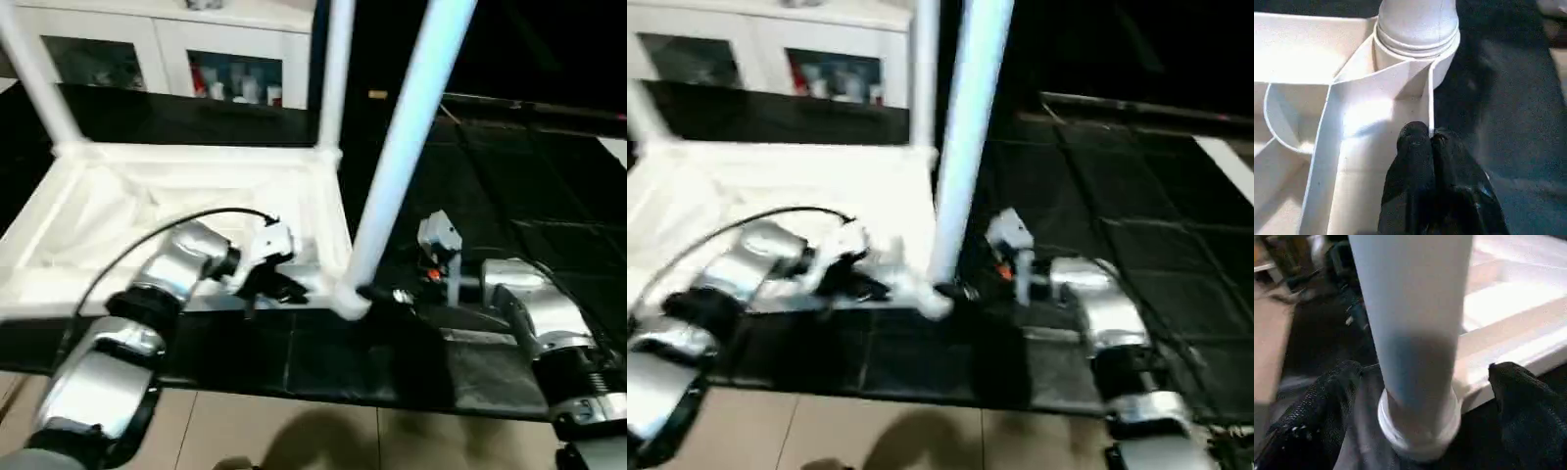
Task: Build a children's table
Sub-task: Rotate leg to tighten
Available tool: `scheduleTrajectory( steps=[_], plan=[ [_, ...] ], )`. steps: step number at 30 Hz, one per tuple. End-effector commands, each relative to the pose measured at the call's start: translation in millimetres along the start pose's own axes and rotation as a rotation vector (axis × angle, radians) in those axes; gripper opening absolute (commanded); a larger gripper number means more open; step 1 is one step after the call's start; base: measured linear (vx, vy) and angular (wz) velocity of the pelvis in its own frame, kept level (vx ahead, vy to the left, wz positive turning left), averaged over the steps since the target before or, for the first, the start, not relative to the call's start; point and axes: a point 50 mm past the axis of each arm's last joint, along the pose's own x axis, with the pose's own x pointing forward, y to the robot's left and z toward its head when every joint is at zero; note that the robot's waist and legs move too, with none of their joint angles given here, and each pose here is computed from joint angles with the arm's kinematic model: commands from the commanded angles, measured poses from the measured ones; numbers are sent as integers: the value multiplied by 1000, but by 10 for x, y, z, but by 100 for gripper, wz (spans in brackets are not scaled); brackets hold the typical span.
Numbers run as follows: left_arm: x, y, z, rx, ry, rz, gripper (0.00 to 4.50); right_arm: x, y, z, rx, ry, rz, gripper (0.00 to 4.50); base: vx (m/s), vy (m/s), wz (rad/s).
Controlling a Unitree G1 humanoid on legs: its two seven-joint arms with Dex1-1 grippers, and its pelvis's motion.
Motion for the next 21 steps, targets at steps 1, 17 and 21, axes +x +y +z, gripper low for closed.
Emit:
scheduleTrajectory(
  steps=[1, 17, 21],
  plan=[
    [54, -53, 93, 74, 4, -94, 0, -22, 38, 21, -22, -1, 54, 445, 0, 0, 0],
    [117, -187, 110, 130, 36, -210, 0, 59, 104, -14, 26, -1, 227, 375, 0, 0, 0],
    [111, -191, 113, 132, 39, -208, 0, 74, 109, -12, 32, -2, 247, 344, 0, 0, 0]
  ],
)
